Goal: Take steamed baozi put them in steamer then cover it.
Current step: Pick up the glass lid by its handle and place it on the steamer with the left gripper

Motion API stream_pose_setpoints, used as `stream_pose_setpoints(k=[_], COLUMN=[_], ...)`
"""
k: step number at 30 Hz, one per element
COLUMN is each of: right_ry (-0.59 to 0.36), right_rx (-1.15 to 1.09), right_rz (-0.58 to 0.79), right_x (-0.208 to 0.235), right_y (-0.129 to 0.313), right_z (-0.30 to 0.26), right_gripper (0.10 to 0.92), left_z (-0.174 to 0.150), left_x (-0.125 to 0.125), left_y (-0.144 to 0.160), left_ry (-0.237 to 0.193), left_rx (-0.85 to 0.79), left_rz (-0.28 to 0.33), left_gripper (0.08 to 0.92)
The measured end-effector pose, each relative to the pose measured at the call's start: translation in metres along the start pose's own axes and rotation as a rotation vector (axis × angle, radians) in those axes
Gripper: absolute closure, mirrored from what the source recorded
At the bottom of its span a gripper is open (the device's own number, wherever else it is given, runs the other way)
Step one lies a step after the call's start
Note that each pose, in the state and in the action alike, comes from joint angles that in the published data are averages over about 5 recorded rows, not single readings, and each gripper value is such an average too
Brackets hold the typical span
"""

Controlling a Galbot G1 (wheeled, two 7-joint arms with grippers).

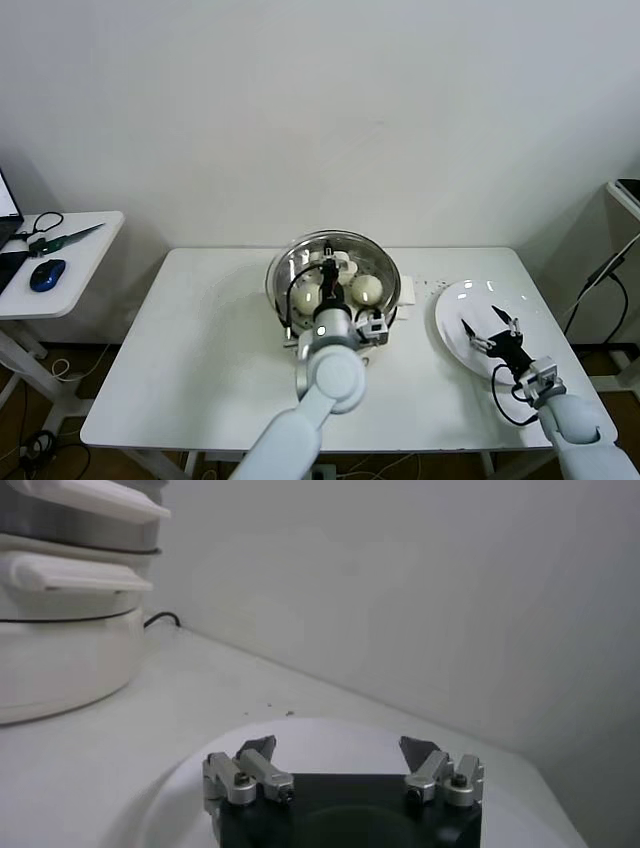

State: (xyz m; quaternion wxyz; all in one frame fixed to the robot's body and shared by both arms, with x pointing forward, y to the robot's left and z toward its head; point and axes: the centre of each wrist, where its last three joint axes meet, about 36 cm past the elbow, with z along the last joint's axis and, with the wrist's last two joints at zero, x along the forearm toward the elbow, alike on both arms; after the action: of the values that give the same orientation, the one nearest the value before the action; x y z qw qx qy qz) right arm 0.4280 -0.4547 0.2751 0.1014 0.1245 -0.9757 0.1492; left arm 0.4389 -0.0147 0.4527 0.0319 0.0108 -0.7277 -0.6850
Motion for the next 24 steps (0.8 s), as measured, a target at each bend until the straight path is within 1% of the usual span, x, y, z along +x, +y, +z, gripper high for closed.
stream_pose_setpoints(k=[4,9,24], right_ry=[0.001,0.001,0.002], right_rx=[0.001,0.002,-0.002], right_rz=[0.001,0.002,0.007], right_x=[0.001,0.001,0.005], right_y=[0.0,0.0,-0.001], right_z=[0.001,0.002,0.005], right_gripper=[0.2,0.2,0.2], left_z=[-0.005,-0.01,-0.013], left_x=[-0.003,-0.007,-0.015], left_y=[-0.003,-0.006,-0.018], left_ry=[0.005,0.0,0.0], left_rx=[0.01,0.007,-0.023], left_rz=[0.002,-0.004,0.004], left_gripper=[0.845,0.845,0.845])
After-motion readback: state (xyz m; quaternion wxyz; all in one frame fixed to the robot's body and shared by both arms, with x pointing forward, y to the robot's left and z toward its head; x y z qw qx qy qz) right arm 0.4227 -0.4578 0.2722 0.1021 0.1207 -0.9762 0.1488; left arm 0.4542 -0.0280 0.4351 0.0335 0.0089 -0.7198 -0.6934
